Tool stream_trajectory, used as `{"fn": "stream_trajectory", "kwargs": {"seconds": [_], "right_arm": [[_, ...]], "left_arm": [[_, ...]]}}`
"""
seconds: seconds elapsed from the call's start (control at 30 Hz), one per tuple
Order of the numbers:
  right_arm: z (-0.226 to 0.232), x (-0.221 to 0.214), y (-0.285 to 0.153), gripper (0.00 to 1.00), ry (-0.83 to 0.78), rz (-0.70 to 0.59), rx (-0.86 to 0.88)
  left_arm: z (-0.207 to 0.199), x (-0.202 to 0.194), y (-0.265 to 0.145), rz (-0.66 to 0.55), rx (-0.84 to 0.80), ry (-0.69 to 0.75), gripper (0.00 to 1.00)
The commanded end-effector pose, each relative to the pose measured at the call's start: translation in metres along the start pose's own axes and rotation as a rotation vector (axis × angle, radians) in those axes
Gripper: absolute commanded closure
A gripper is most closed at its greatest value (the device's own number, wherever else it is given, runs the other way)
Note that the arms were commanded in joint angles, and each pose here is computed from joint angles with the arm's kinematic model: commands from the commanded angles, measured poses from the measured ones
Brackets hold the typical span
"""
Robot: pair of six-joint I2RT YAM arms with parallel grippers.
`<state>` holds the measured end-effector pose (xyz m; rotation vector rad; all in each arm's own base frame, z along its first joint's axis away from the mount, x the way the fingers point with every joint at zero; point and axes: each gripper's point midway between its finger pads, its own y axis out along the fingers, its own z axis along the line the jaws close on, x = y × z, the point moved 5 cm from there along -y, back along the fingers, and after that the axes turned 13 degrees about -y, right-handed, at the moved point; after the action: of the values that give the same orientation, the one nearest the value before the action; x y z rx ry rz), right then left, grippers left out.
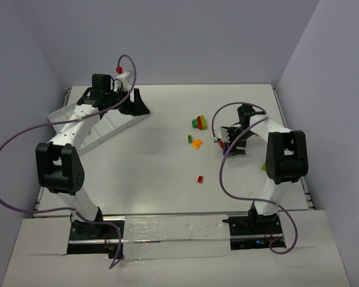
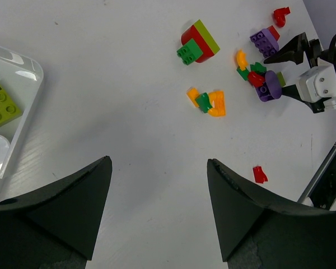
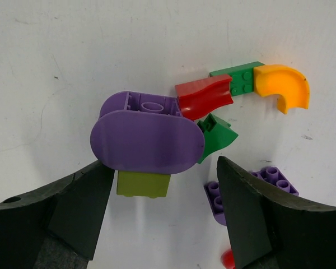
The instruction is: Sort the legos into containers by color
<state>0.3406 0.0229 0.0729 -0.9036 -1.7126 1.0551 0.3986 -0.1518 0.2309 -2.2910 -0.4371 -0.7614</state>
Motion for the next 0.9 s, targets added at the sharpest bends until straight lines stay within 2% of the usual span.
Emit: {"fn": "stream_trajectory", "kwargs": {"seconds": [0.0,0.2,0.47,0.7,0.73,0.8,0.87], "right_arm": [[-0.009,0.005,0.0,0.2,0.057,-0.042,0.002],[-0.001,0.002,0.011,0.22,0.121,-0.047,0.026],[0.004,-0.001,0.015,0.38,0.18,-0.035,0.024],[0.01,0.004,0.011,0.46,0.192,-0.06,0.009],[0.01,0.006,0.009,0.44,0.19,-0.068,0.003],[0.011,0.01,0.006,0.22,0.187,-0.081,0.001],[0.011,0.012,0.005,0.16,0.183,-0.087,0.004]], "left_arm": [[-0.012,0.016,-0.004,-0.016,-0.048,0.027,0.22],[-0.01,0.016,-0.006,-0.016,-0.046,0.026,0.22],[-0.007,0.015,-0.005,-0.015,-0.045,0.01,0.22],[-0.006,0.013,-0.005,-0.016,-0.048,0.005,0.22],[-0.006,0.012,-0.005,-0.015,-0.048,0.003,0.22],[-0.006,0.01,-0.006,-0.011,-0.049,0.003,0.22],[-0.006,0.01,-0.007,-0.012,-0.048,0.005,0.22]]}}
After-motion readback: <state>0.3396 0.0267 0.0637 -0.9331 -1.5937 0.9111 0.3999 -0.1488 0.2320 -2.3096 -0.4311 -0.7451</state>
